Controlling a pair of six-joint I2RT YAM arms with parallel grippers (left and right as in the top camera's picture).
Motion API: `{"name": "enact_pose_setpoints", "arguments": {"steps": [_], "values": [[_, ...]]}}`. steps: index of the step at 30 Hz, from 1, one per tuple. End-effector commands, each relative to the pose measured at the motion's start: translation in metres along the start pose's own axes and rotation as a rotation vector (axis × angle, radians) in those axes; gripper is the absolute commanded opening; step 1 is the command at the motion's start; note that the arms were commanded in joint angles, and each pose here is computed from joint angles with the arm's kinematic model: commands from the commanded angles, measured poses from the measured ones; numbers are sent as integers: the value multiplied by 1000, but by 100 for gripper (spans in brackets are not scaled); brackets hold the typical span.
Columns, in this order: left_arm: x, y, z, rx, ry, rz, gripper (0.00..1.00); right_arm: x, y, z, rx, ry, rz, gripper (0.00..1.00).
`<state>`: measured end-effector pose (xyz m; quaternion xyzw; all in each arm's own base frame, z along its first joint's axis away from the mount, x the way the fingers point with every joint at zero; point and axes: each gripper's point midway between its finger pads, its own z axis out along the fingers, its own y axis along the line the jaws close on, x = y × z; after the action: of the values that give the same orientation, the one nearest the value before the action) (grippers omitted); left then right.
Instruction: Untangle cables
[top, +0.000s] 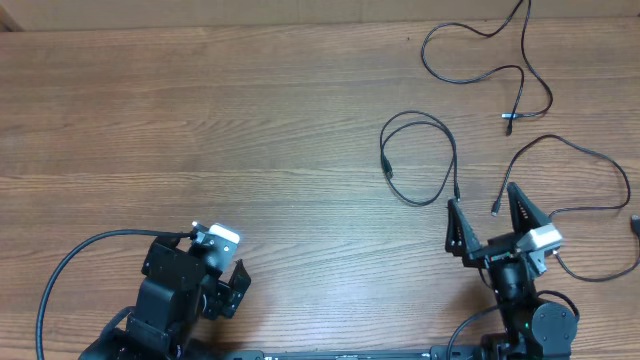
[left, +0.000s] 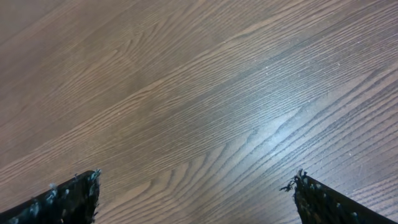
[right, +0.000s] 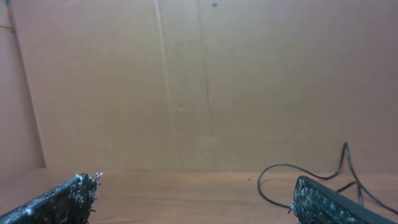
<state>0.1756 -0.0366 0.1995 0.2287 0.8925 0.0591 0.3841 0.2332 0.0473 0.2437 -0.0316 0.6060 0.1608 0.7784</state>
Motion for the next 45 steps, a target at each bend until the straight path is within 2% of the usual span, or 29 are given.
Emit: {"name": "enact_pose_setpoints", "arguments": {"steps": [1, 9, 33, 36, 38, 41, 43, 45], "values": [[-1, 1, -2, -4, -14, 19, 100, 1, -10, -2, 49, -11, 2, 100], [-1, 1, -2, -4, -14, 19, 100, 69, -24, -12, 119, 266, 49, 100], [-2, 0, -2, -1, -15, 16, 100, 68, -27, -12, 135, 263, 43, 100], [-33, -9, -5, 64, -148, -7, 99, 68, -27, -12, 135, 263, 43, 100], [-89, 4, -19, 60, -409, -114, 100, 68, -27, -12, 135, 263, 43, 100], [-129, 21, -32, 76, -696, -258, 100, 68, -27, -12, 135, 263, 43, 100], [-137, 23, -39, 92, -911, -253, 100, 68, -27, -12, 135, 263, 43, 100], [-127, 25, -42, 44, -1066, -250, 100, 68, -27, -12, 135, 263, 43, 100]]}}
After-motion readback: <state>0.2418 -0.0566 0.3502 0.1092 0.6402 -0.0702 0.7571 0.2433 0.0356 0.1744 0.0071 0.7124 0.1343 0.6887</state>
